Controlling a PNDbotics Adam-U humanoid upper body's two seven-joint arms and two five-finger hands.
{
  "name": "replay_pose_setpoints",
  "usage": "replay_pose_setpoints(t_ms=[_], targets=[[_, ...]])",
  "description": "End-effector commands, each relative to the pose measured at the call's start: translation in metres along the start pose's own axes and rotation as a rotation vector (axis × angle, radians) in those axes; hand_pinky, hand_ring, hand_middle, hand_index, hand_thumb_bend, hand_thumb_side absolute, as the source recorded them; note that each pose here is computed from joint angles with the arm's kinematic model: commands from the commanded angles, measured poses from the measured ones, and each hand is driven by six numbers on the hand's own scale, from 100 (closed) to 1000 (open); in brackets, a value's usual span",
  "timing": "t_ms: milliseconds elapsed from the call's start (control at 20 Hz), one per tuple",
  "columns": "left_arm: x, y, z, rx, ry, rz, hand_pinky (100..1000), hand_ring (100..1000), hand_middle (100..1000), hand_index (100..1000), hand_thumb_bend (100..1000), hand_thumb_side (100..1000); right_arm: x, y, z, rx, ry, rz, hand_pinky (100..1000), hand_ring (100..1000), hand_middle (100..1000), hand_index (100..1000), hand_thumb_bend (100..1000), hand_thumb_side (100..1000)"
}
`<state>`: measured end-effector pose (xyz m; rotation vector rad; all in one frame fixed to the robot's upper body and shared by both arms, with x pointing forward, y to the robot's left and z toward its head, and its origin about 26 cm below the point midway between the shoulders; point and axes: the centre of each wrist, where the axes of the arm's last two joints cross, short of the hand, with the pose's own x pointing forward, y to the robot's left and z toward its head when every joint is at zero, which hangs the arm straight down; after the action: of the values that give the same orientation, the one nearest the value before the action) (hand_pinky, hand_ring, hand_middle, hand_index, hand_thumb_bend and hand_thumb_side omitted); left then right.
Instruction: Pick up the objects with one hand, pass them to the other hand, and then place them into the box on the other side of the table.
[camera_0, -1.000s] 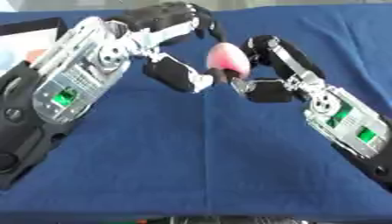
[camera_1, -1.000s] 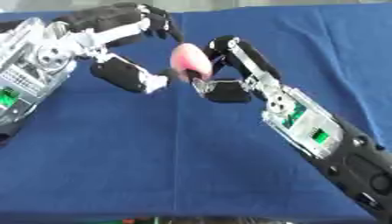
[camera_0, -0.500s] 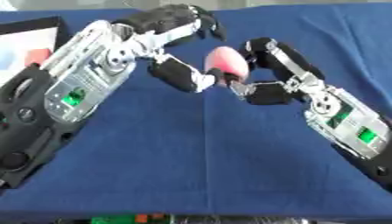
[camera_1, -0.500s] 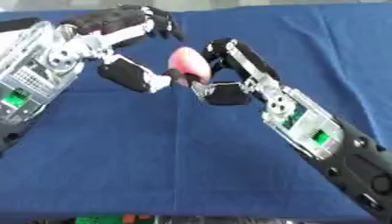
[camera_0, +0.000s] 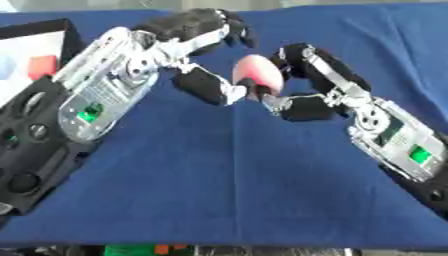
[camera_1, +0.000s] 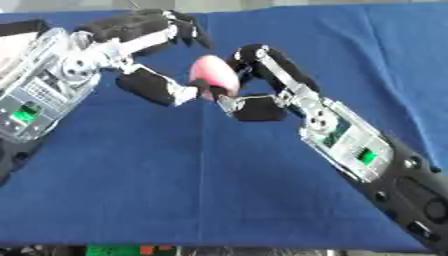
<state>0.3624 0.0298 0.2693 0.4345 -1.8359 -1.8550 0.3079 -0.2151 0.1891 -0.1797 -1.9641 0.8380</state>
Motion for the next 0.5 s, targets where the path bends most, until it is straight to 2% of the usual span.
replay_pose_setpoints(t_ms=[50, 500], targets=[[0.0006, 0.0066, 0.0006, 0.005, -0.011, -0.011, 814, 807, 796, 830, 242, 405, 0.0095, -0.0043, -0.0012, -0.002, -0.042, 0.012, 567, 664, 535, 442, 100, 100], [-0.0022, 0.0022, -0.003, -0.041, -0.024, -0.014, 818, 810, 797, 826, 204, 389, 0.0127, -0.0047, -0.0001, 0.015, -0.057, 0.018, 568, 664, 536, 442, 100, 100]])
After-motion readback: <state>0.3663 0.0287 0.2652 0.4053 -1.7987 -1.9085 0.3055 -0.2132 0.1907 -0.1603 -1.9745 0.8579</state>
